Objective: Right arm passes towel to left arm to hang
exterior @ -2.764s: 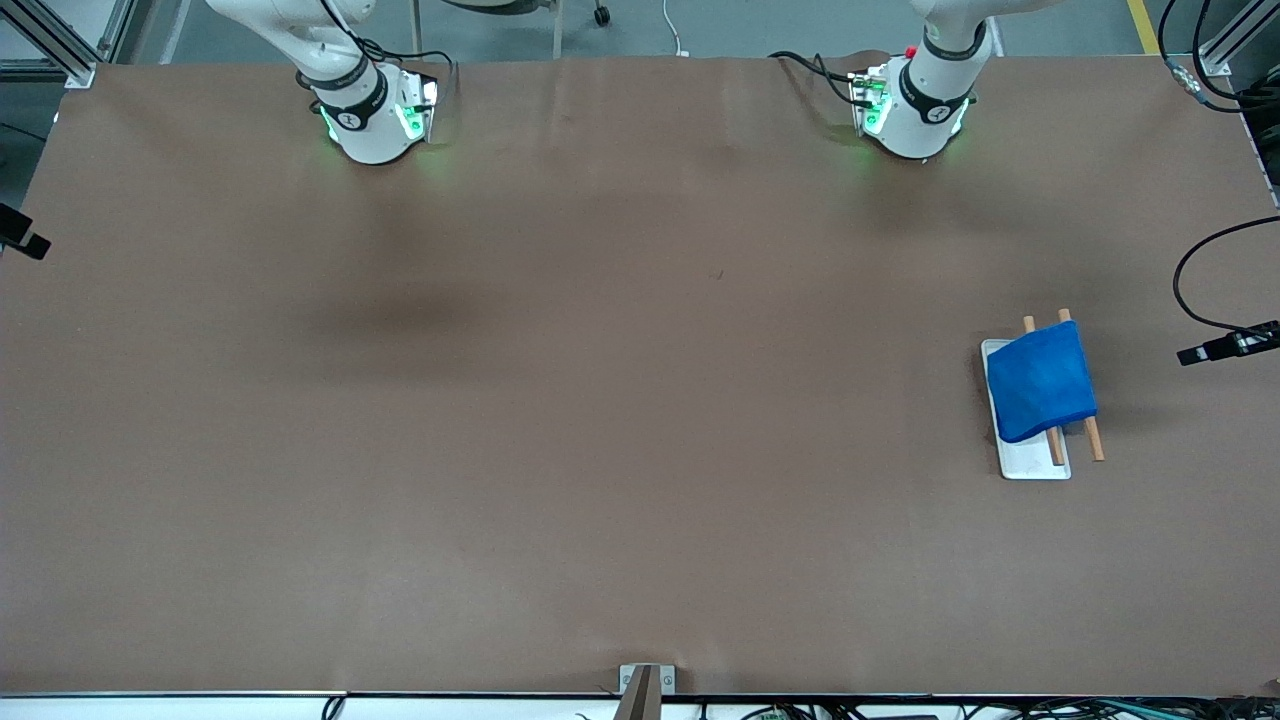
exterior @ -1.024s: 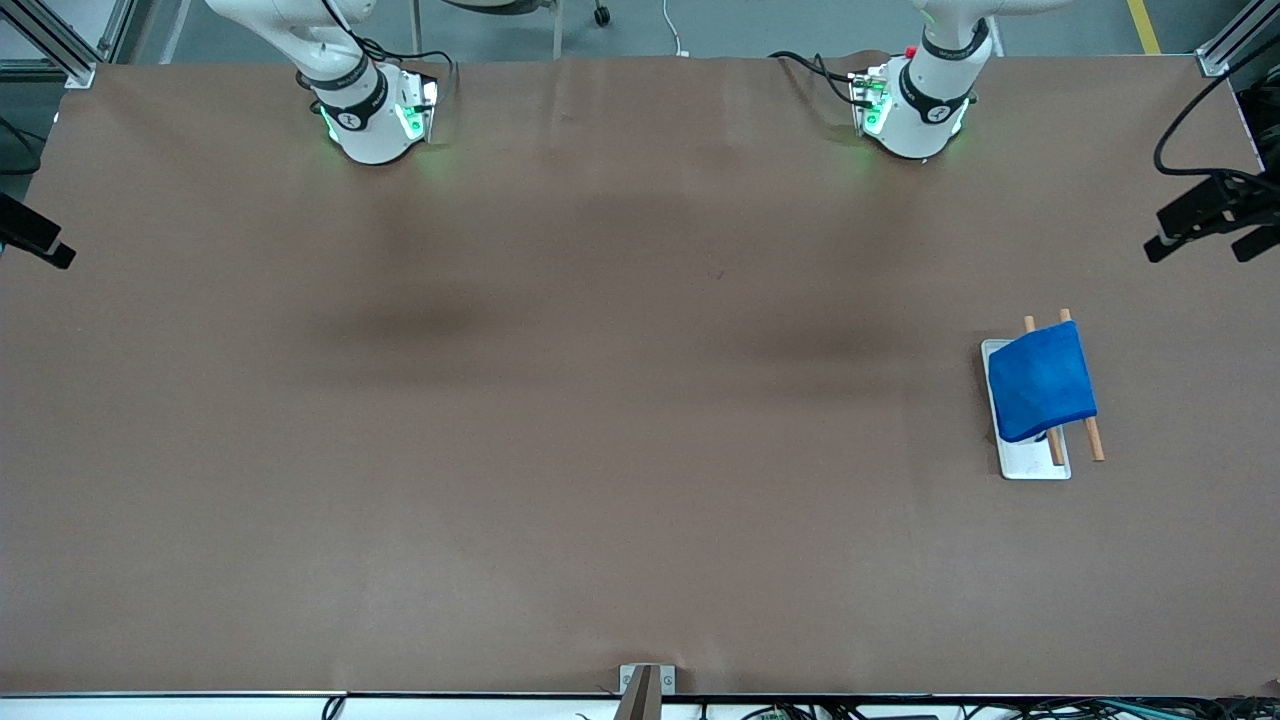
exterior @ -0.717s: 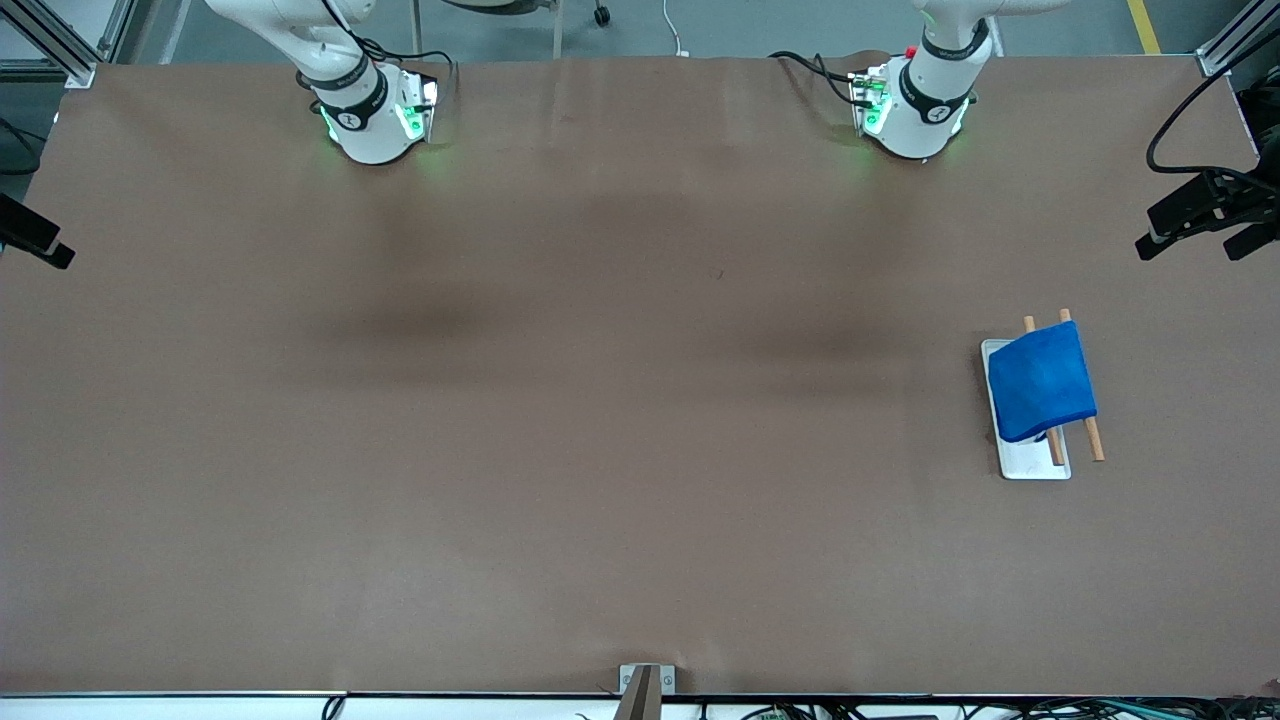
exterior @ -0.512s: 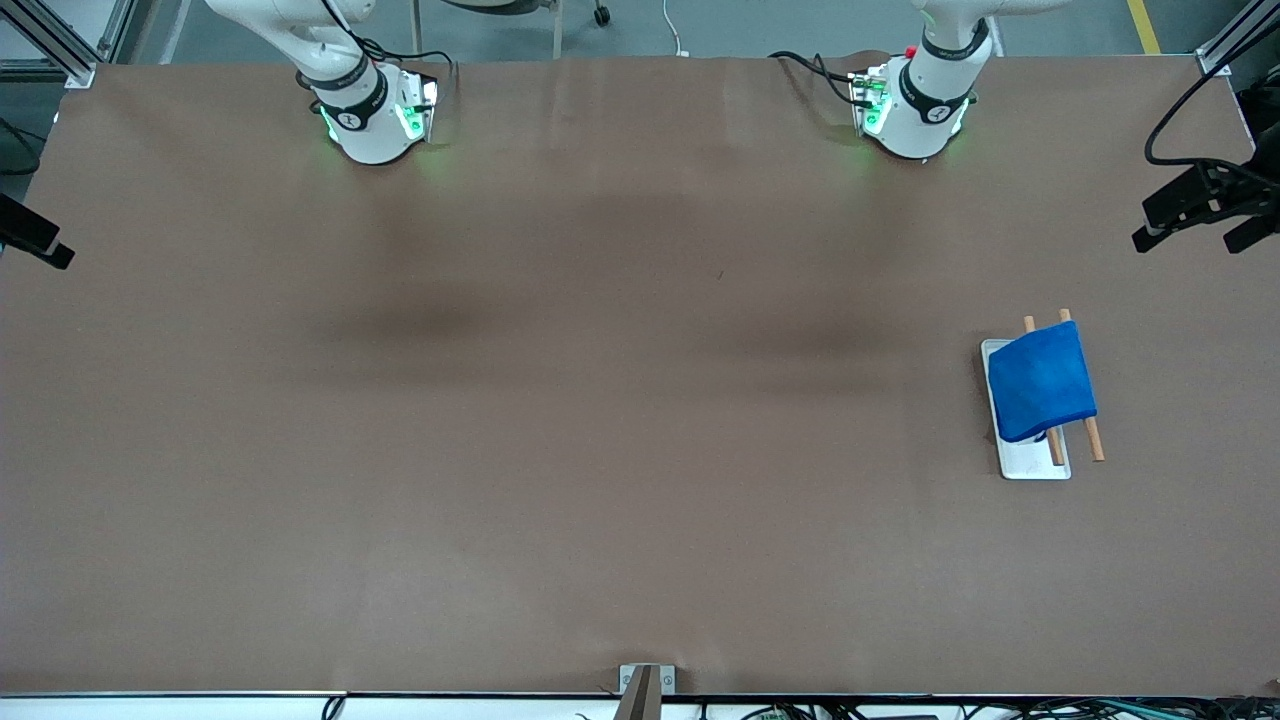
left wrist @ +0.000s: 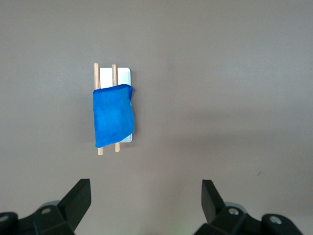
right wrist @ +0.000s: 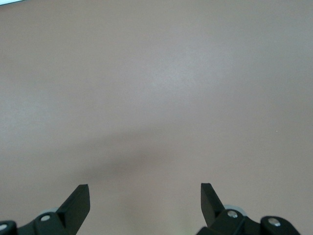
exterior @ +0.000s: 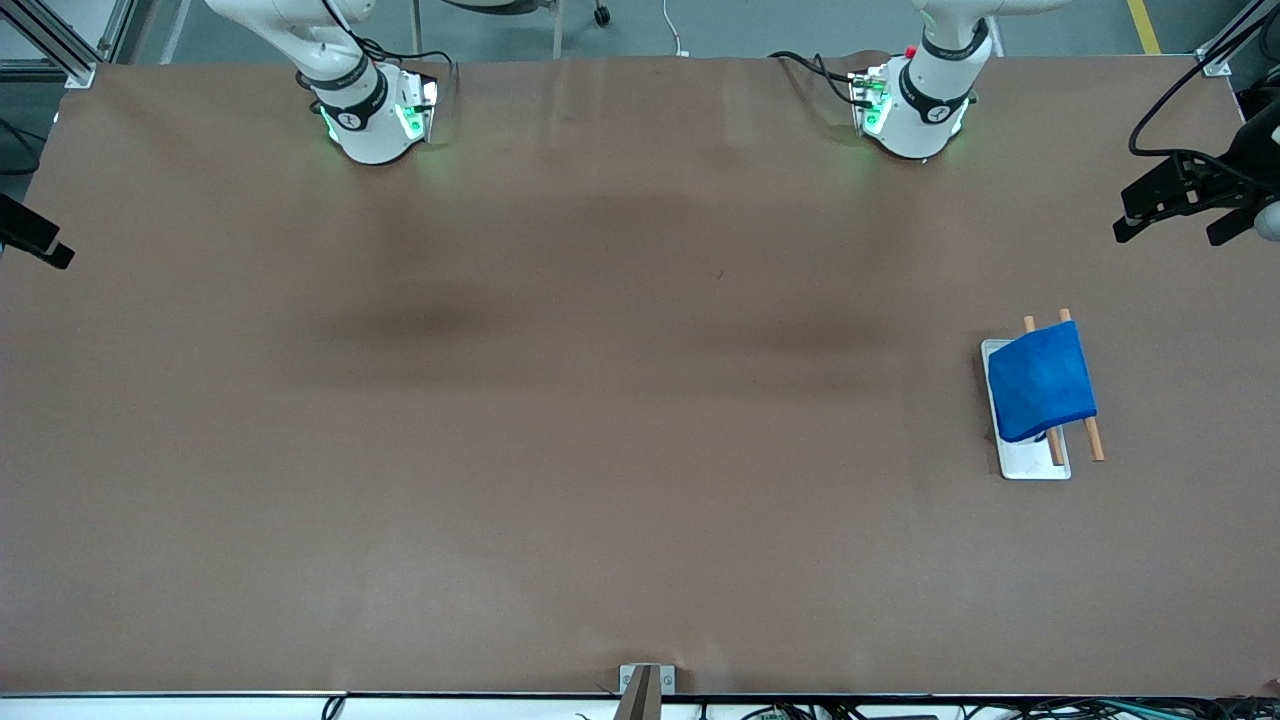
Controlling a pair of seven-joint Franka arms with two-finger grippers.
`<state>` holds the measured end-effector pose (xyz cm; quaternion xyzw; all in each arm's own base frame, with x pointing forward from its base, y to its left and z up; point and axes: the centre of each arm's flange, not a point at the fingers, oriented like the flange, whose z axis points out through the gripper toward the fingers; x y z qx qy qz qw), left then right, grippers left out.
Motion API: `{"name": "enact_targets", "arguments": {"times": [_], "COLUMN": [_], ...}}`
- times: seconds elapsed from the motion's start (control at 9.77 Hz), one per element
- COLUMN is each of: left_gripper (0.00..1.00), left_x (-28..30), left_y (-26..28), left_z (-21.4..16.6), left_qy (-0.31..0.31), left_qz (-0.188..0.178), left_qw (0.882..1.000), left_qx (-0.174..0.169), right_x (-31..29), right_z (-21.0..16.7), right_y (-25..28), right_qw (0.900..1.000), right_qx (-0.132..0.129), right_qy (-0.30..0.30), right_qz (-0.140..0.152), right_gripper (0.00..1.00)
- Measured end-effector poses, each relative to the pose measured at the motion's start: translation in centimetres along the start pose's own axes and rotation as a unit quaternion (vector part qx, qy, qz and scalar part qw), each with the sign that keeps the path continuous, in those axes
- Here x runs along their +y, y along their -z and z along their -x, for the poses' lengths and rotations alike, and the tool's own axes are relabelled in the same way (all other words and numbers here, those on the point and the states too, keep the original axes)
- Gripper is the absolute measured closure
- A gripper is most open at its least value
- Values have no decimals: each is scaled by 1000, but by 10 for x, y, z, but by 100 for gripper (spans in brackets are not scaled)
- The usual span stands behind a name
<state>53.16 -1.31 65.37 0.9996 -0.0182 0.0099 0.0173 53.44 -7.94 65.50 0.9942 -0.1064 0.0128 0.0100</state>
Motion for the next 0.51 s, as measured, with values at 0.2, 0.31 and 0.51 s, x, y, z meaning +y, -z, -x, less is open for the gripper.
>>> {"name": "enact_targets", "arguments": {"times": [0.2,0.31,0.51], "left_gripper": [0,0,0], "left_x": [-3,-3,-3], "left_y": [-6,-7,-7], "left_z": [-3,-4,-4], "left_qy": [1,1,1], "left_qz": [-8,-9,-9], "left_qw": [1000,1000,1000], "left_qx": [-6,-6,-7], "right_x": [0,0,1], "right_z": [0,0,0], "right_y": [0,0,0], "right_qw": [1000,1000,1000], "right_qx": [0,0,0], "right_qy": [0,0,-1], "right_qz": [0,0,0], "right_gripper": [0,0,0]}}
